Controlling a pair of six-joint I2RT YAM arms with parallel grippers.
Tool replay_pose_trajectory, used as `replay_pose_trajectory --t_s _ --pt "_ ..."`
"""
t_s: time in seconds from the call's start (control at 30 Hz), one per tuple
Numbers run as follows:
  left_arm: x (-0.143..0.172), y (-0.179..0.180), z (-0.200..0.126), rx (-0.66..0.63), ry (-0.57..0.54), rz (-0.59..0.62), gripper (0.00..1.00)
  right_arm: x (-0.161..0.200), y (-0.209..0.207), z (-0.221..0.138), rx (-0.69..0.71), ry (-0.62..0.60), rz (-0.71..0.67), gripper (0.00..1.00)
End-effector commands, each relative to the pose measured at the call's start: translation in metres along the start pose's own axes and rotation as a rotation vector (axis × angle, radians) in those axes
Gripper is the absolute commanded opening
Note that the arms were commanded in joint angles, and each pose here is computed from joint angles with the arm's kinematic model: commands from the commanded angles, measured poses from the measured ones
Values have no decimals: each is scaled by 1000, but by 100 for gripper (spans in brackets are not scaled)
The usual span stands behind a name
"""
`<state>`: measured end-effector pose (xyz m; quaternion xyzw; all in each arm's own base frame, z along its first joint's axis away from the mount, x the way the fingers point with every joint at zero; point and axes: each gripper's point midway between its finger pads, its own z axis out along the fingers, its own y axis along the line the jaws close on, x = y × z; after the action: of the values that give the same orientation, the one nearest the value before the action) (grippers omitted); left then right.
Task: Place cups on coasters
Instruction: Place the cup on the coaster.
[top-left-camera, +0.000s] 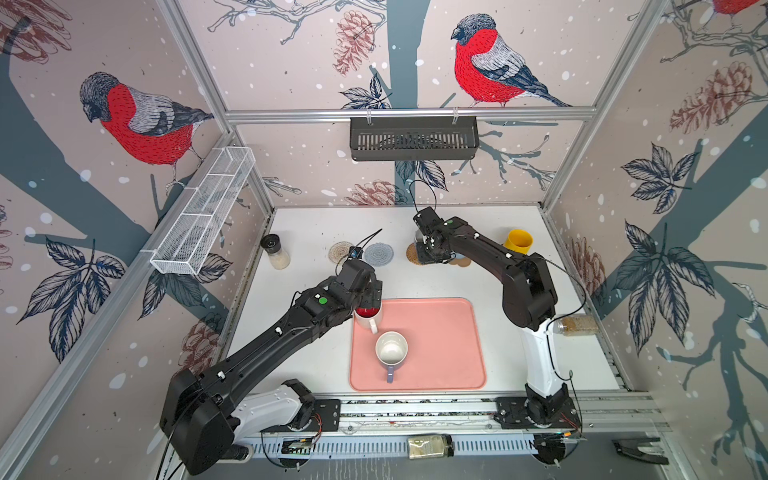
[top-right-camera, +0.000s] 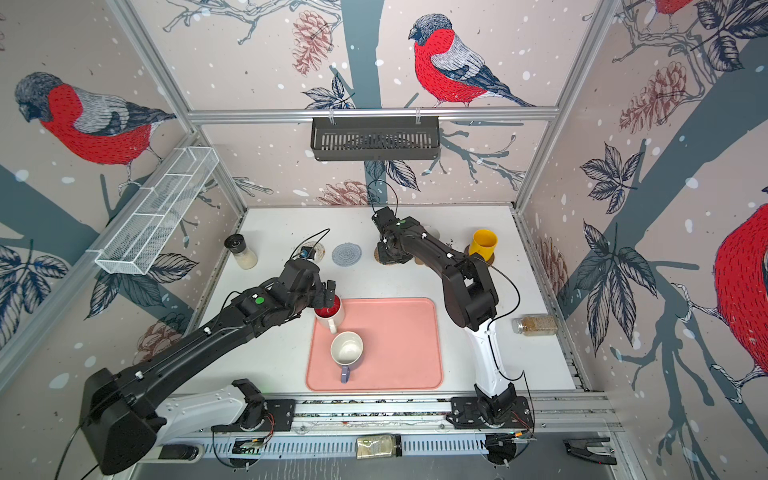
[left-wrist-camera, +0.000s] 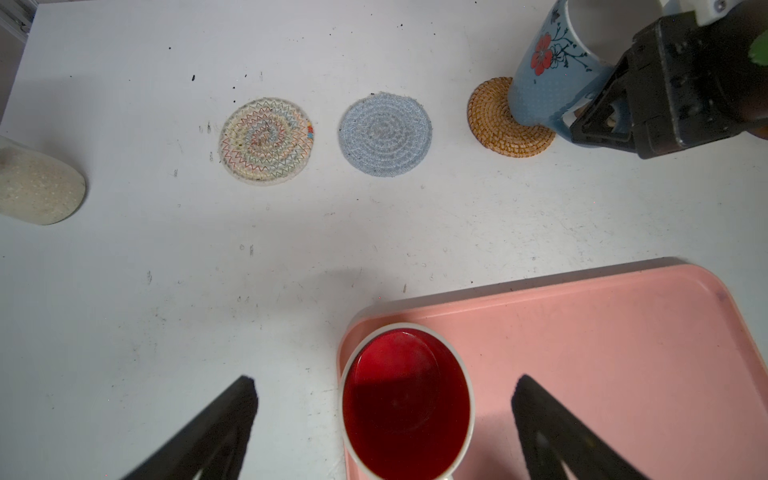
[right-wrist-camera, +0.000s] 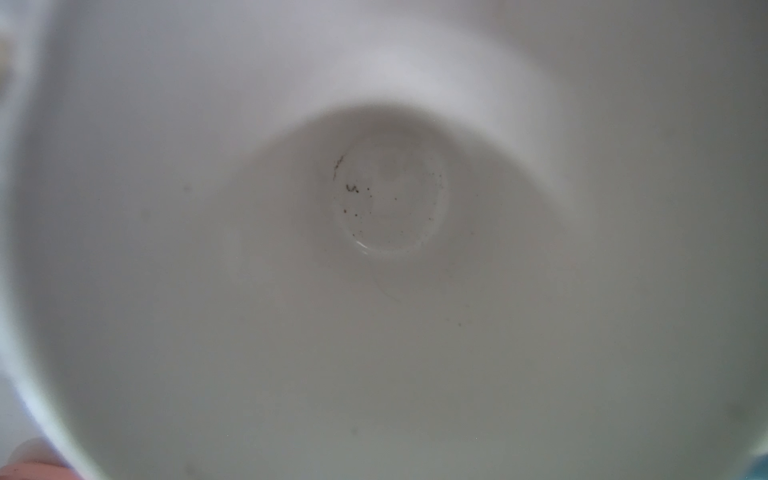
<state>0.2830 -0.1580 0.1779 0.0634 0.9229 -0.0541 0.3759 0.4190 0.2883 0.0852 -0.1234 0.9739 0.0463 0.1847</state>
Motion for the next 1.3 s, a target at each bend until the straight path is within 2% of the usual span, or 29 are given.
replay_pose_trajectory --t_s 0.0,1.27 --pt "0 -1 2 4 2 9 96 -12 1 2 -2 -52 -1 1" --pt "0 -4 3 40 11 -6 96 -19 2 13 -5 -78 8 1"
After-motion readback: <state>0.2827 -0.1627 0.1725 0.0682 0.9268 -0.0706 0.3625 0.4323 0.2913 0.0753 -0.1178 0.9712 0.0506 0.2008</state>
